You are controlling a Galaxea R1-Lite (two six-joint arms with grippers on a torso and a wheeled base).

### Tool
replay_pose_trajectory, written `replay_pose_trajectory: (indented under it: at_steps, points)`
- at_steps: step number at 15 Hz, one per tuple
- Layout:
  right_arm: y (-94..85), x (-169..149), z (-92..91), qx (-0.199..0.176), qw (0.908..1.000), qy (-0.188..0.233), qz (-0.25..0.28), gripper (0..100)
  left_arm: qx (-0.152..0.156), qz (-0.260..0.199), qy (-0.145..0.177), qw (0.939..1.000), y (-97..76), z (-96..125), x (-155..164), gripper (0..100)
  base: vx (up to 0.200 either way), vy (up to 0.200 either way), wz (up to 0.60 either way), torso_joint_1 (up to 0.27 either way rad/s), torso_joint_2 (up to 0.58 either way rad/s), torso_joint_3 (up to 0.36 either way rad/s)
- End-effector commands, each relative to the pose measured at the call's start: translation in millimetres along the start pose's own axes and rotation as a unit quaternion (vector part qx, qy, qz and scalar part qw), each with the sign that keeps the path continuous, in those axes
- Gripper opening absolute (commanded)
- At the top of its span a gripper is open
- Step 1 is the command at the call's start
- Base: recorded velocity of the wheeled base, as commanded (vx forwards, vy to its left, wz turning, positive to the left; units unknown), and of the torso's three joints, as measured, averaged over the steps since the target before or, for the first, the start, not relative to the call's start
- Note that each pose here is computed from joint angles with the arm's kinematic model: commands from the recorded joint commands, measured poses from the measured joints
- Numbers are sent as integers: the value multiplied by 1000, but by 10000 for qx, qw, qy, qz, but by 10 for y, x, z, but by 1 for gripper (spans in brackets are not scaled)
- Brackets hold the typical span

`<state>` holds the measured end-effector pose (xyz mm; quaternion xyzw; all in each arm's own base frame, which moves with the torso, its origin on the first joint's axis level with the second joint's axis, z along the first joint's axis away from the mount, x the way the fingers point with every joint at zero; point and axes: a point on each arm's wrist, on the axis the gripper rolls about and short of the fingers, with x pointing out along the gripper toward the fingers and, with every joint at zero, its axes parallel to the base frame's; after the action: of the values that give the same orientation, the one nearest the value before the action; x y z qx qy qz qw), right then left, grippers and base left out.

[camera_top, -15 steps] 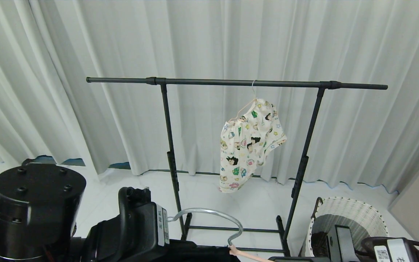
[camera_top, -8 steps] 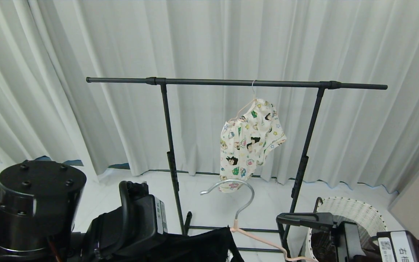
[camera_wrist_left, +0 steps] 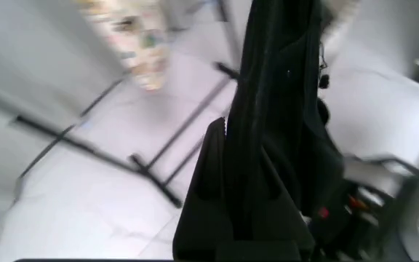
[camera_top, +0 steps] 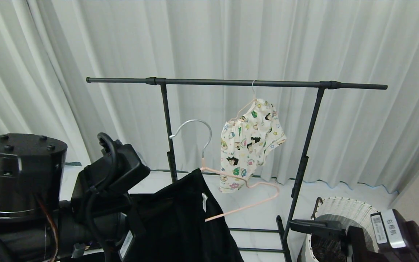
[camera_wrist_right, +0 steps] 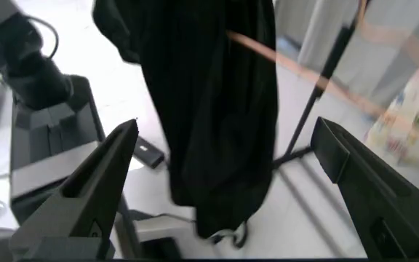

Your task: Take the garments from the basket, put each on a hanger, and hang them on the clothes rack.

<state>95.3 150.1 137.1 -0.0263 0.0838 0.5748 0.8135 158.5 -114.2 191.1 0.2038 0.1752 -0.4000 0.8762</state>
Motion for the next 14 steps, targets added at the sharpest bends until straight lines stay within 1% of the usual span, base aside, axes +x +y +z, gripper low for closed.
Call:
replay_pose_trajectory:
  at_steps: [1,2,4,5,7,8,9,10,13,14]
  points:
    - [-42,128,-79,482,9981,335,-174,100,3,52,-77,10000,16,42,-7,0,0,0,0,0,0,0]
    - [-74,231,-129,881,9942,495,-362,100,24,116,-216,9997,29,68,-8,0,0,0,0,0,0,0]
    - [-147,479,-158,1558,9824,571,-853,100,63,215,-454,9987,55,110,38,0,0,0,0,0,0,0]
    - [-199,641,-149,1827,9757,523,-1089,100,85,257,-575,9980,72,138,74,0,0,0,0,0,0,0]
    - [-311,902,-181,2192,9618,453,-1576,100,93,275,-625,9976,83,150,112,0,0,0,0,0,0,0]
    - [-388,990,-195,2334,9539,380,-1848,100,107,273,-641,9975,80,154,104,0,0,0,0,0,0,0]
    - [-453,1039,-219,2405,9485,360,-2032,100,110,271,-658,9974,79,158,95,0,0,0,0,0,0,0]
    - [-484,1057,-245,2414,9457,377,-2143,100,112,276,-672,9973,80,163,90,0,0,0,0,0,0,0]
    - [-478,1135,-254,2388,9462,378,-2152,100,154,237,-682,9973,62,169,93,0,0,0,0,0,0,0]
    - [-498,1193,-275,2382,9450,388,-2208,100,183,179,-706,9972,35,183,96,0,0,0,0,0,0,0]
